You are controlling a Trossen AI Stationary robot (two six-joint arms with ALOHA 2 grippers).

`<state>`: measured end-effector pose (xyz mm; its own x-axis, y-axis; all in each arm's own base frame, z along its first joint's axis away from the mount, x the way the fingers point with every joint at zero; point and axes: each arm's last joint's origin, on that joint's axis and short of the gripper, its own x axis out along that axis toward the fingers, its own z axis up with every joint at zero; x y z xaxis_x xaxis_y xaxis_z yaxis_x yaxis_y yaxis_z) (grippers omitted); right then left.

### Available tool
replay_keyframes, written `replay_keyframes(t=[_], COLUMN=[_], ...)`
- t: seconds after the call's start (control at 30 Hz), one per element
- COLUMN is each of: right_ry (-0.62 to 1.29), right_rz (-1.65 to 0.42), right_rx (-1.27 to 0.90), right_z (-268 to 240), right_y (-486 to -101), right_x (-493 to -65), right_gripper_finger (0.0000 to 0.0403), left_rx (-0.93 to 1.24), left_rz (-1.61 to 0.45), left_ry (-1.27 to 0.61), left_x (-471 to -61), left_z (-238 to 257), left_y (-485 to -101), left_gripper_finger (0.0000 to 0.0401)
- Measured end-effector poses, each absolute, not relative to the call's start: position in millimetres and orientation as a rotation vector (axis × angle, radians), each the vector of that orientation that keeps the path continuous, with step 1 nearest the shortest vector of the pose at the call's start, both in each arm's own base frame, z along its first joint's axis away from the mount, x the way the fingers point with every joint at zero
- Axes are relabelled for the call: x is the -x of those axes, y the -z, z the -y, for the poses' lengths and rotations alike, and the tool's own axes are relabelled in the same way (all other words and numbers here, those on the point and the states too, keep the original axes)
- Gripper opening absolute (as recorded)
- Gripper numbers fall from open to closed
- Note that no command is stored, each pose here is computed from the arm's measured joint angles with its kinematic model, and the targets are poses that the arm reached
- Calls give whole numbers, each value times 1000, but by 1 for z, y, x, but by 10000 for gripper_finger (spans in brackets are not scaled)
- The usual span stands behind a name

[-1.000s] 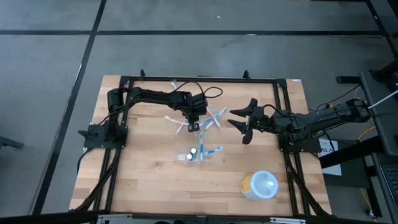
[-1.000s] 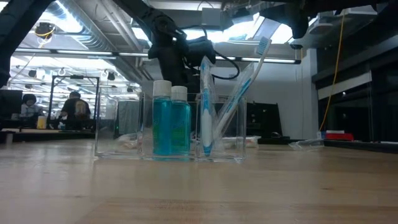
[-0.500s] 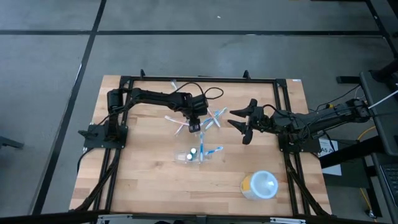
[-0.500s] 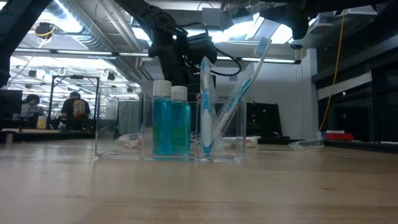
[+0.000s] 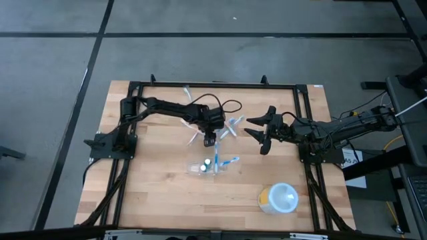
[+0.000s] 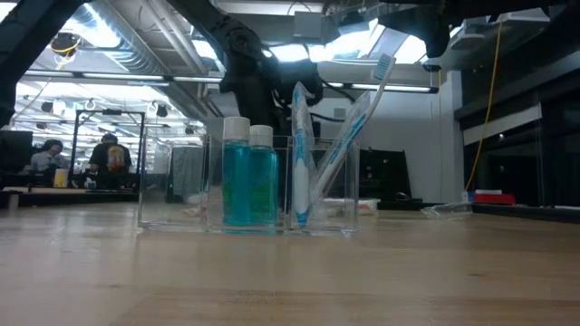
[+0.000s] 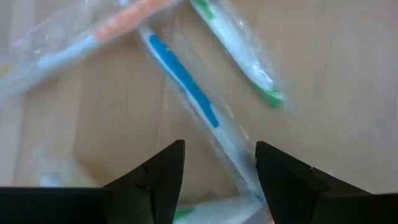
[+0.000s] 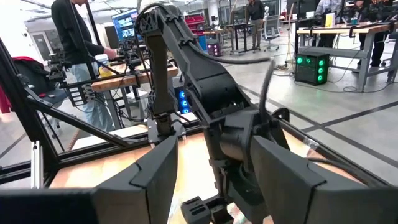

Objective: Pick & Place toothbrushing station
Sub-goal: Put the blue toothbrush into the transparent organizer

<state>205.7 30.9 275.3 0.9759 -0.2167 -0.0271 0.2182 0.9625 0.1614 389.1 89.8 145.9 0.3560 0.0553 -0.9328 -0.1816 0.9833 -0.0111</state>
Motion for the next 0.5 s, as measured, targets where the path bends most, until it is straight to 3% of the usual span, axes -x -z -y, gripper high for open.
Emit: replay_keyframes(t=[0.2,0.3,0.43,0.5], right_ry=[220,213,213,213], right_rz=[-8,-10,-9,-9], right_rx=[-161,-161,-161,-161], right_z=[-31,-31,-31,-31], right_y=[-275,-275,-275,-275], right_x=[-206,-206,-206,-206], right_gripper_finger=[206,206,206,206], left_rx=[119,126,112,109], left_rz=[-1224,-1223,-1224,-1213], left_ry=[-231,-262,-315,-325], left_x=[-390,-389,-388,-390], left_z=[-93,-95,-101,-103], left_y=[-138,-138,-143,-146], left_gripper_finger=[175,130,35,19])
